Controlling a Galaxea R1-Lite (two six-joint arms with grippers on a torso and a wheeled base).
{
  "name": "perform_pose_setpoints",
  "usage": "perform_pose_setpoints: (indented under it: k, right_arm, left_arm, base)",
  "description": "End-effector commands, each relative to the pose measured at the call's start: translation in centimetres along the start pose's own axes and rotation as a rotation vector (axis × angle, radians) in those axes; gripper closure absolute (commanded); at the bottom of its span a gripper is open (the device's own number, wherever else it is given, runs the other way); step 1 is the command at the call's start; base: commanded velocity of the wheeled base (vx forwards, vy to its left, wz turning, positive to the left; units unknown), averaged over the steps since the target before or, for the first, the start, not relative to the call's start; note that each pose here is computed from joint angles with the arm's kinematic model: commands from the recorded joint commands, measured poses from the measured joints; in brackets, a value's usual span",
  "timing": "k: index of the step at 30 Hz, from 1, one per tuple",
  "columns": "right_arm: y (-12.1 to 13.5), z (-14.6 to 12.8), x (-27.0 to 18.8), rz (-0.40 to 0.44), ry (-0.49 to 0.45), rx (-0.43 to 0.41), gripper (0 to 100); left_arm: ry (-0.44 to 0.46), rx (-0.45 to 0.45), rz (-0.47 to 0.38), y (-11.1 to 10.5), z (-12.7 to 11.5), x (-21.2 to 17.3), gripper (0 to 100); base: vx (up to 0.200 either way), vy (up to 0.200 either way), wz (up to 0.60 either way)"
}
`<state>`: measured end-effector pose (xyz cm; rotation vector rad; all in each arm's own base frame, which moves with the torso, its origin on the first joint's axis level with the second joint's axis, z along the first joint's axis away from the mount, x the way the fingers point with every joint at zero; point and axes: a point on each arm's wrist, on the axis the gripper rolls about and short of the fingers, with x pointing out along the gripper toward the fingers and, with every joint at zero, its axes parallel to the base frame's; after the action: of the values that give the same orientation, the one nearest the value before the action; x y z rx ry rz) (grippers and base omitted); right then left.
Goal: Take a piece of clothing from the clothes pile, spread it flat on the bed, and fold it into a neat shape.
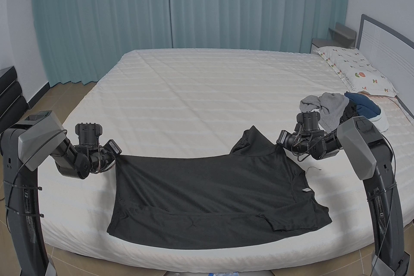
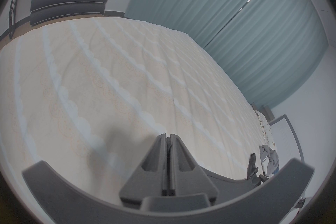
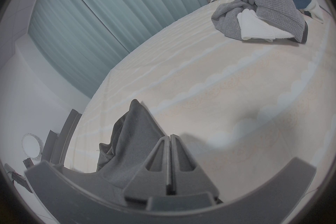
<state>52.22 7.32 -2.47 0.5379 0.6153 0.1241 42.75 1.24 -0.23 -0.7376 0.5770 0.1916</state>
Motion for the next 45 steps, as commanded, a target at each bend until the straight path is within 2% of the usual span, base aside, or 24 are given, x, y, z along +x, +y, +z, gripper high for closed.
perform_pose_setpoints:
  k: [1,7,13,22,37,41,45]
  right_arm:
    - [-0.1,1.0,-1.0,-0.001,-0.017,0.012,100]
    - [0.0,3.0,-2.8,0.016,-0.081,0.087,100]
    - [-0.5,3.4,-3.7,0.042,-0.143,0.089,100]
    - [-1.4,3.5,-4.8,0.057,-0.217,0.090,100]
    - [-2.1,3.7,-8.5,0.045,-0.189,0.123,100]
    - [-2.3,4.2,-8.7,0.060,-0.230,0.123,100]
    - [-2.5,4.0,-8.8,0.056,-0.224,0.125,100]
  left_arm:
    - [-0.004,0.001,-0.003,-0.1,0.1,0.0,100]
    - [-0.014,0.011,-0.030,-1.1,0.2,0.1,100]
    - [-0.053,0.015,-0.069,-2.3,1.4,0.4,100]
    - [-0.055,0.015,-0.069,-2.2,1.4,0.6,100]
    - [-0.024,0.040,-0.056,-1.7,0.7,0.1,100]
    - [-0.026,0.055,-0.076,-2.2,0.1,0.4,100]
    - [-0.050,0.061,-0.104,-2.5,-0.1,0.6,100]
  base:
    - [0.000,0.000,0.00]
    - [0.000,0.000,0.00]
    - [0.000,0.000,0.00]
    - [0.000,0.000,0.00]
    - [0.000,0.000,0.00]
    - [0.000,0.000,0.00]
    - [0.000,0.000,0.00]
